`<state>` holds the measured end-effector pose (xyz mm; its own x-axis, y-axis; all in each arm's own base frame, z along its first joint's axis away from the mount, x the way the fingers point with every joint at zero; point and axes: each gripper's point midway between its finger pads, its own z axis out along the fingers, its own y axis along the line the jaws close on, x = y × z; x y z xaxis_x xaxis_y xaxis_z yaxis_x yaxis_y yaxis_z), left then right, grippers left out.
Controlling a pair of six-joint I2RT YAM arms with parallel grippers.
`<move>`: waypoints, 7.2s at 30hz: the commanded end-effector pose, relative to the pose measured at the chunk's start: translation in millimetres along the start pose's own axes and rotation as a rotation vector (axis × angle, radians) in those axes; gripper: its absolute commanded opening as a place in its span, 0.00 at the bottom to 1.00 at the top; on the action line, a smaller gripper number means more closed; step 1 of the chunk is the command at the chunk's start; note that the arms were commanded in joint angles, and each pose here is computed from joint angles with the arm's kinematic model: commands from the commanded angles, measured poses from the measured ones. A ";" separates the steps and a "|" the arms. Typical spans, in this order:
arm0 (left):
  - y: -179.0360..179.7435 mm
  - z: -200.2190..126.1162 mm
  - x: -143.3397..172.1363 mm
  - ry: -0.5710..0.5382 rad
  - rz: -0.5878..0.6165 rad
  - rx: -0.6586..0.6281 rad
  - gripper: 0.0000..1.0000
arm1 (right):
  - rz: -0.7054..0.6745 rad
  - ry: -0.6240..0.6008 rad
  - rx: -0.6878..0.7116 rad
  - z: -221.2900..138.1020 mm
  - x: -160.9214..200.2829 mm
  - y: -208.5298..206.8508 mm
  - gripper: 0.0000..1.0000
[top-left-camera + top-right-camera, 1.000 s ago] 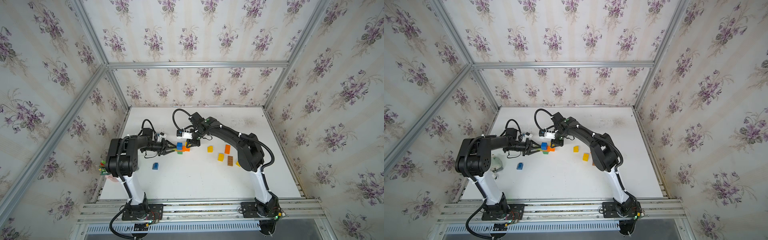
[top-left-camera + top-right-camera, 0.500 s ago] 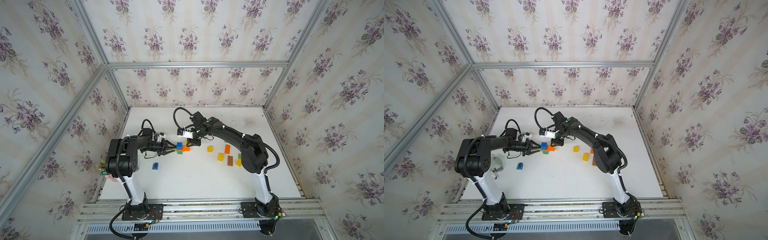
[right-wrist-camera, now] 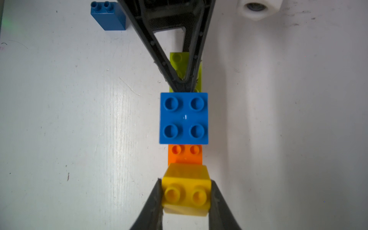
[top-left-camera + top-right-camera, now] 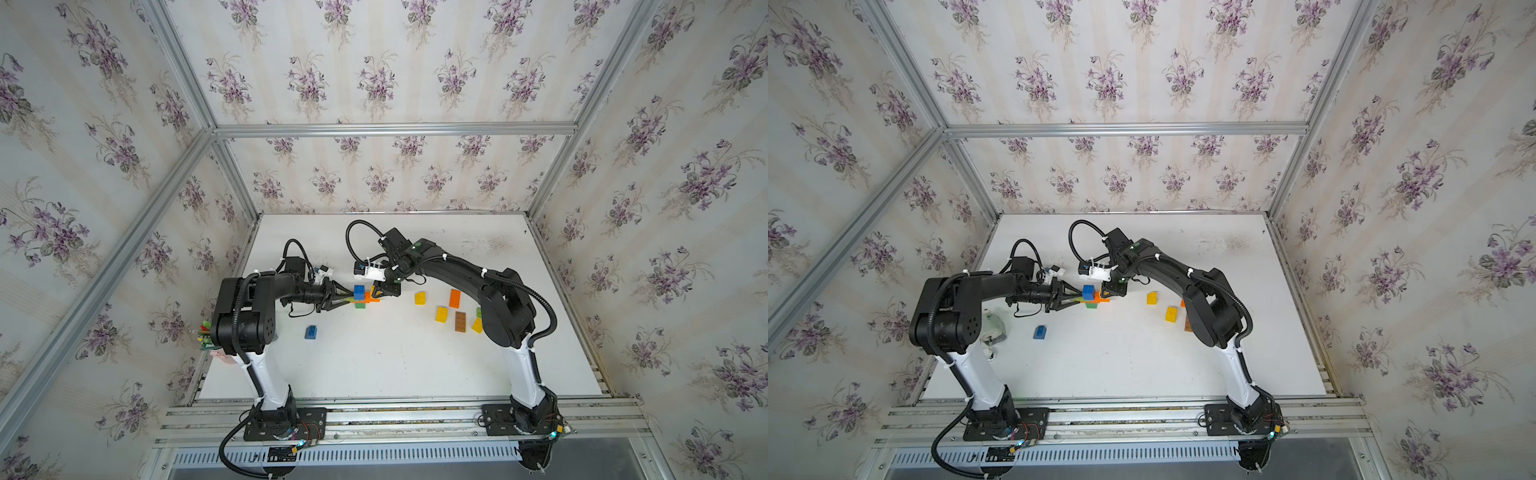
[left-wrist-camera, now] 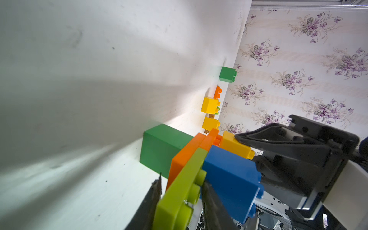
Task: Assemble a fork with lego
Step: Assemble the lego brick with the lego brick, then pick up the lego brick from the center of the board.
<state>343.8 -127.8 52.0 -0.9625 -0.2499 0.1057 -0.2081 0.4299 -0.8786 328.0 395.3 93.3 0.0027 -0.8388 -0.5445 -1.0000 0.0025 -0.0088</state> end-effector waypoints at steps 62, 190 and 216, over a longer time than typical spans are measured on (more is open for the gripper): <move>5.0 -5.5 -2.0 -0.036 -0.014 -0.076 0.50 | -0.006 0.060 0.032 -1.2 5.6 0.2 0.39; 89.0 -93.9 62.6 0.746 1.453 -0.774 0.49 | 0.795 -0.274 0.235 -50.4 68.9 66.6 1.00; 31.9 -101.4 44.0 0.483 1.394 -0.857 0.26 | 0.830 -0.286 0.350 -74.7 72.9 54.7 1.00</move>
<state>275.0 -30.3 63.0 -0.3883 0.9071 -0.1625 0.9157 0.3996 0.0422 262.8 301.8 112.4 -0.6565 -0.3498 -0.6684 -0.6625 0.6911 0.2890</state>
